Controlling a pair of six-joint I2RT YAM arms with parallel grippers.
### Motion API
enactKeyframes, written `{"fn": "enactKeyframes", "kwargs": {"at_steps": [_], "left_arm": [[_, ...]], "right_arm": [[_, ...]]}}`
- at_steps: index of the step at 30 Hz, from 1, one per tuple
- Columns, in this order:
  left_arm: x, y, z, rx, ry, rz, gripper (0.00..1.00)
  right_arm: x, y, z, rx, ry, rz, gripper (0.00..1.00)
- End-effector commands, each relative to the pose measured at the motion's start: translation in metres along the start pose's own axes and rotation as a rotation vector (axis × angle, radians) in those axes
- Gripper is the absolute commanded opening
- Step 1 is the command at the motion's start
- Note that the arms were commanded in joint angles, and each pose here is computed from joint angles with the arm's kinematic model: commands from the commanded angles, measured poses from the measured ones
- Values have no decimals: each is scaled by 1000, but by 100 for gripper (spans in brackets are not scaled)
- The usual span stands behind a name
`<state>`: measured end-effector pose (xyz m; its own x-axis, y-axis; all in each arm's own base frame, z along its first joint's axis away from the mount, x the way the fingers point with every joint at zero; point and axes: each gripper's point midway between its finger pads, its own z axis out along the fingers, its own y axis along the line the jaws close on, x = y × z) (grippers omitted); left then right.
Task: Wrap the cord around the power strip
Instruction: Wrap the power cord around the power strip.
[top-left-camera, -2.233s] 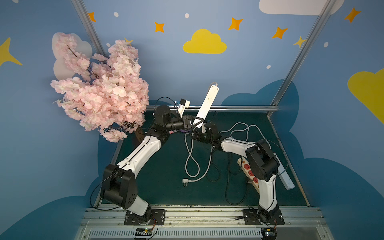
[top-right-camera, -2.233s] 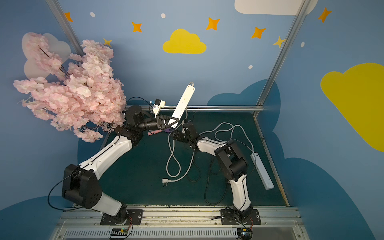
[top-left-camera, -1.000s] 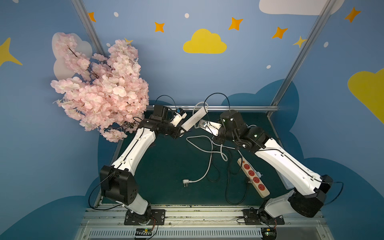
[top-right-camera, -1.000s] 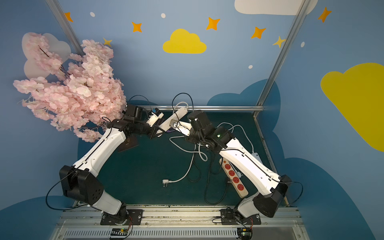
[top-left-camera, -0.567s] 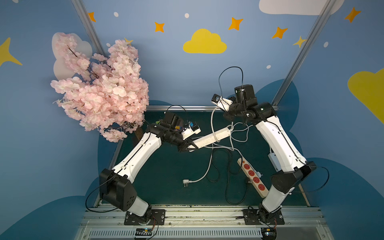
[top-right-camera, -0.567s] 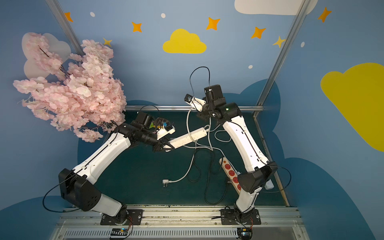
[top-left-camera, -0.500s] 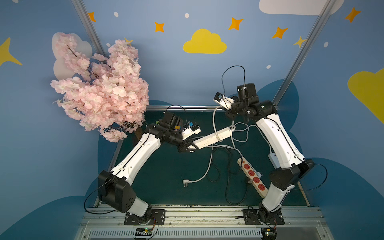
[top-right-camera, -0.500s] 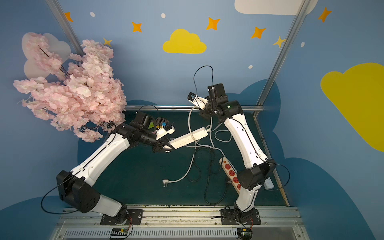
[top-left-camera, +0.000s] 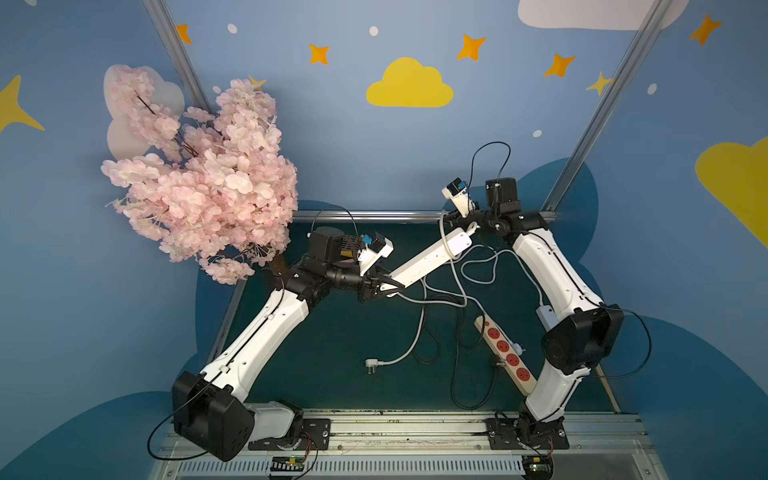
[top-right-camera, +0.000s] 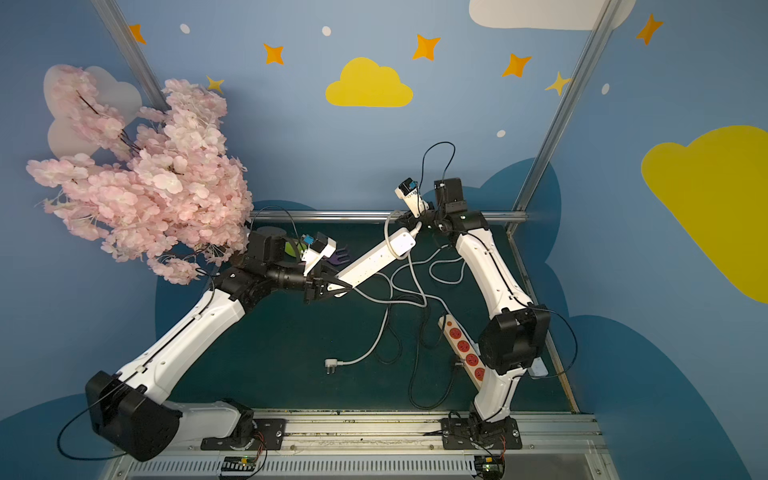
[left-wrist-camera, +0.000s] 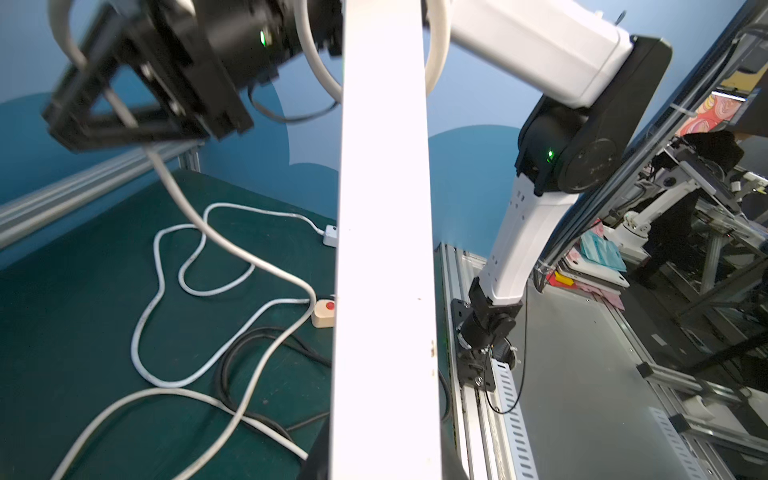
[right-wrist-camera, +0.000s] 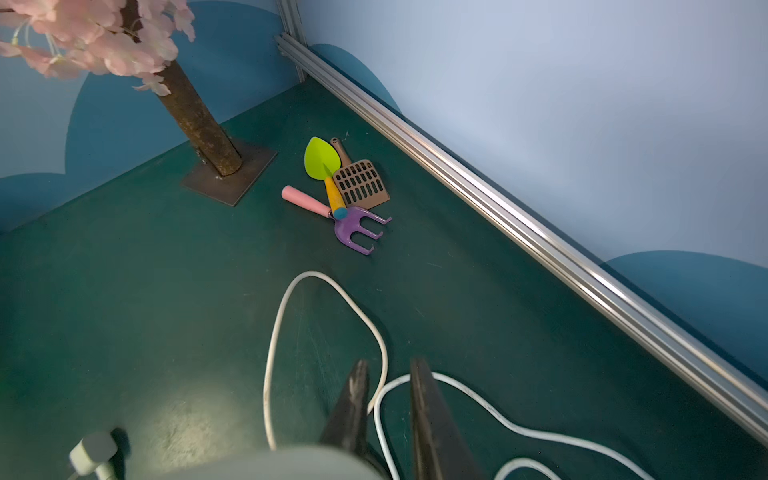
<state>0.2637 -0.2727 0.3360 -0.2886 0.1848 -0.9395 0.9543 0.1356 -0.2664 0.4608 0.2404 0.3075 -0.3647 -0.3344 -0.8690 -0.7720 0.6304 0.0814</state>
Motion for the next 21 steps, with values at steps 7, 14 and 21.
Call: {"fn": "enactKeyframes", "kwargs": {"at_steps": [7, 14, 21], "left_arm": [[-73, 1, -23, -86, -212, 136, 2], [-82, 43, -51, -262, -251, 38, 2], [-72, 106, -114, -579, -214, -83, 2]], "right_arm": [[15, -12, 61, -12, -164, 322, 36], [69, 19, 101, 28, -40, 305, 5], [131, 60, 76, 143, 202, 98, 0]]}}
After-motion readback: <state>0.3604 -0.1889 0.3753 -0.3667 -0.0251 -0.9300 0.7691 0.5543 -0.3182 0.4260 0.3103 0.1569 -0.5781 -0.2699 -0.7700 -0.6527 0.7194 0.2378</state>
